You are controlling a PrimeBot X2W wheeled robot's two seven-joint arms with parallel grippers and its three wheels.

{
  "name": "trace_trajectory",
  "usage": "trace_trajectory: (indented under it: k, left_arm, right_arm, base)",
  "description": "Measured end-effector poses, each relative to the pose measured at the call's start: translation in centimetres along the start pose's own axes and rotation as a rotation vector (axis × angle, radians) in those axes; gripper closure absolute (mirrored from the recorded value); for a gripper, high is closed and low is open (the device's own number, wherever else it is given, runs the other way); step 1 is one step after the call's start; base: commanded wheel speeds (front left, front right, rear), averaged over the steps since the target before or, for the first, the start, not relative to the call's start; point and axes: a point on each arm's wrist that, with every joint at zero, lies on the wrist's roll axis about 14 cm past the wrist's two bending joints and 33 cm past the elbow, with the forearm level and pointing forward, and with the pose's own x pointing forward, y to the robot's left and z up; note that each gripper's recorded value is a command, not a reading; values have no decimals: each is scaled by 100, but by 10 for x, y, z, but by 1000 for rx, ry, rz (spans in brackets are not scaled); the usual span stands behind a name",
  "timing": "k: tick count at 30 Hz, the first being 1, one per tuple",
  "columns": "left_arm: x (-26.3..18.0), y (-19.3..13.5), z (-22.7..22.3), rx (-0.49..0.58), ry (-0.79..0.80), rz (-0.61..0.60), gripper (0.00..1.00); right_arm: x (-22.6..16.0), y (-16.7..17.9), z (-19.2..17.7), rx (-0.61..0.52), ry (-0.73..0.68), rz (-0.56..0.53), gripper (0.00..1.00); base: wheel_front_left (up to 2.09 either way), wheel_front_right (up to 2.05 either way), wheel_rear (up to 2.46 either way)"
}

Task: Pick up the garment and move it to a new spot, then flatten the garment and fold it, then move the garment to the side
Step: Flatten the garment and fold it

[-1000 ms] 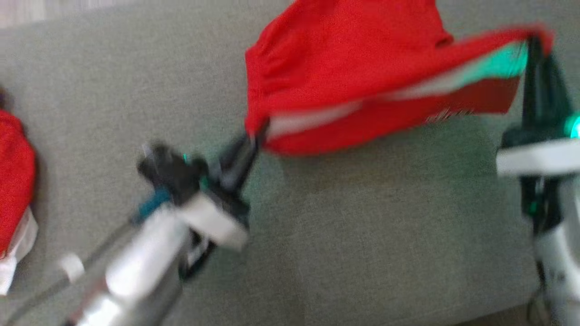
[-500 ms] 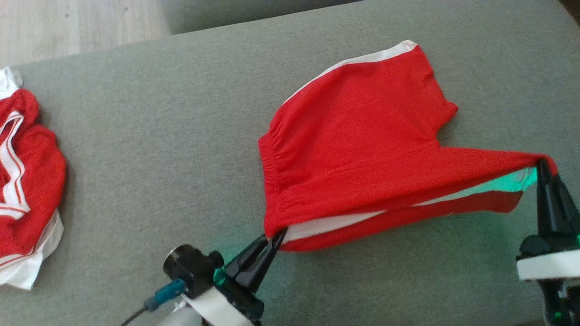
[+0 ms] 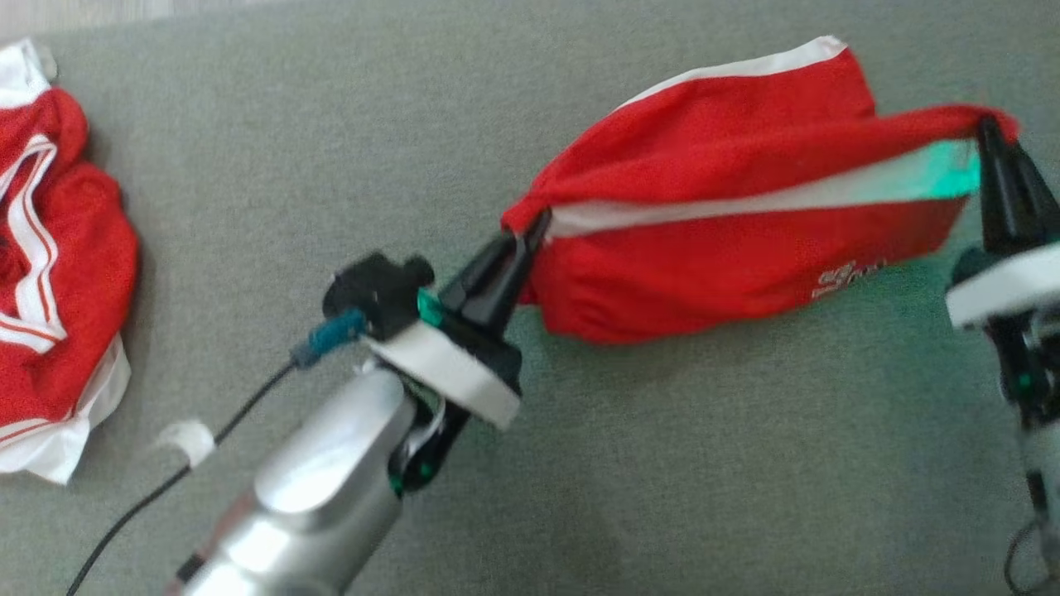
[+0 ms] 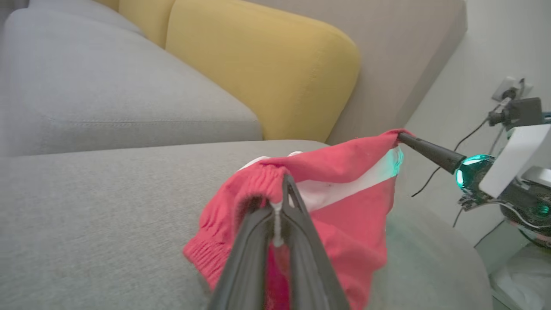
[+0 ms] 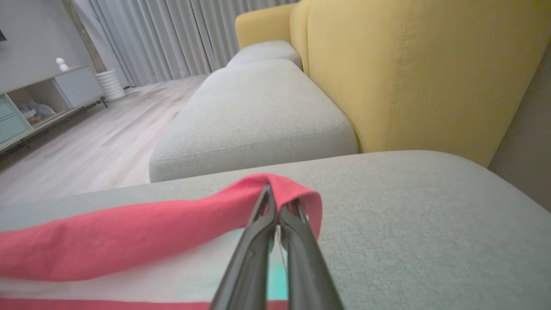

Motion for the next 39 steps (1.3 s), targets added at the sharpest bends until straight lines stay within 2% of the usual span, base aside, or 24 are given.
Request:
trace_trajectory:
  k: [5,10,15,16,17,18,19,20,21,25,29,37,39]
  left_arm:
    - [15,36,-6,-3,27,108,100]
    - [23,52,-19,-15,51,136,100]
    - [26,68,-29,-19,68,168,100]
    - [27,69,-31,-21,70,171,90]
    - [27,71,-32,-21,70,174,74]
    - [28,72,-33,-23,71,174,52]
    - [28,74,-34,-25,75,177,13]
    - [27,76,-35,-26,75,183,0]
    - [27,77,-35,-23,74,188,0]
    - [29,80,-18,-29,15,206,0]
    - [26,82,29,47,-131,252,0]
    - [-44,95,54,150,-268,486,0]
    - [-54,96,56,163,-277,515,0]
  right_arm:
    - [38,8,-13,-12,66,28,100]
    - [63,11,-30,-41,128,39,100]
    - [85,16,-31,-75,108,54,100]
    - [90,17,-31,-80,104,58,100]
    - [94,19,-32,-85,107,64,100]
    - [97,20,-33,-87,109,67,85]
    - [100,22,-35,-90,111,69,67]
    - [102,23,-36,-86,111,71,20]
    - [103,24,-36,-81,103,72,0]
    - [104,34,-30,-58,60,96,0]
    - [101,41,-20,-41,26,118,0]
    - [74,39,-33,9,60,118,0]
    - [70,38,-36,14,68,114,0]
  base:
    - [0,0,0]
    - [0,0,0]
    - [0,0,0]
    - [0,0,0]
    - [0,0,0]
    - [0,0,0]
    - [0,0,0]
    - [0,0,0]
    - [0,0,0]
    - [0,0,0]
    - [0,0,0]
    - [0,0,0]
    - [0,0,0]
